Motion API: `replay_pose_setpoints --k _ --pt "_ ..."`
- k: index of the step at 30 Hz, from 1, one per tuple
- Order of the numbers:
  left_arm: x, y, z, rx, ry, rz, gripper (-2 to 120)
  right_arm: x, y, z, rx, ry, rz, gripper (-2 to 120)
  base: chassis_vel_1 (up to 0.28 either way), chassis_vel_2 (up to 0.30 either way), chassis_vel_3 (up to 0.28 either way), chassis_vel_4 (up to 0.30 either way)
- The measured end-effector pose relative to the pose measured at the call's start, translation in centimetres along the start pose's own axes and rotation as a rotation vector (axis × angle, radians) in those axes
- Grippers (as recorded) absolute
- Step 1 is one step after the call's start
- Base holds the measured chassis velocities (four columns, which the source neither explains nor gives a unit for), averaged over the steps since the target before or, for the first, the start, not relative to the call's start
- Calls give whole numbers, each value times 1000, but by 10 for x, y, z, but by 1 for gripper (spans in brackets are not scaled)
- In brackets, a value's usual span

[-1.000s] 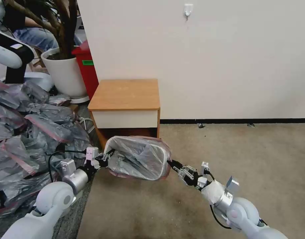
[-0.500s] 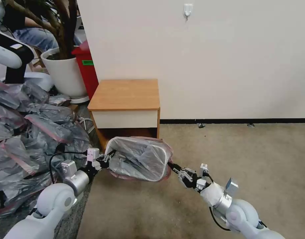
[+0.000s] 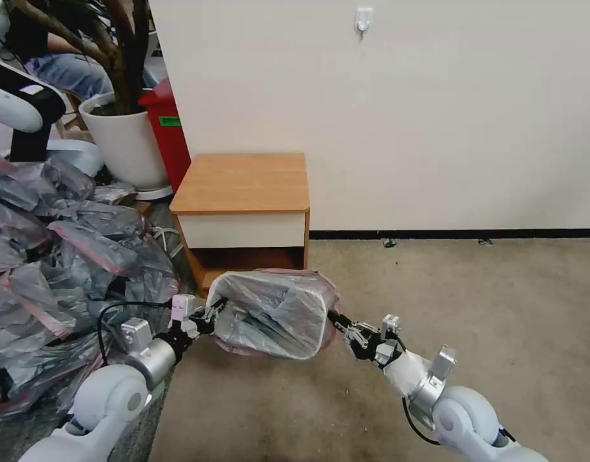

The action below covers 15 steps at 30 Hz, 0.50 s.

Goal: Pick up the garbage bag from the table and place it over the trash can.

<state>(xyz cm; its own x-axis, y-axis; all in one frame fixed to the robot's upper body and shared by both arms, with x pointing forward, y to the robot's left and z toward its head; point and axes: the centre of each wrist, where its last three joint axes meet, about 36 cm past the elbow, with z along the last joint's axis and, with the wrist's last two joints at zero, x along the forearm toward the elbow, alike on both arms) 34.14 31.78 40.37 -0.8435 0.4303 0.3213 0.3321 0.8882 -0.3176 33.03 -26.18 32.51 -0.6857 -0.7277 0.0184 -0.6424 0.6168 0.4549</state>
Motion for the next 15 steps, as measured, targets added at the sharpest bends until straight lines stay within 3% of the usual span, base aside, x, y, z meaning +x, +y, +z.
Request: replay_pose_setpoints --k 15 --pt "1 -8 1 22 -8 4 3 -3 -2 12 76 56 62 6 0 0 0 0"
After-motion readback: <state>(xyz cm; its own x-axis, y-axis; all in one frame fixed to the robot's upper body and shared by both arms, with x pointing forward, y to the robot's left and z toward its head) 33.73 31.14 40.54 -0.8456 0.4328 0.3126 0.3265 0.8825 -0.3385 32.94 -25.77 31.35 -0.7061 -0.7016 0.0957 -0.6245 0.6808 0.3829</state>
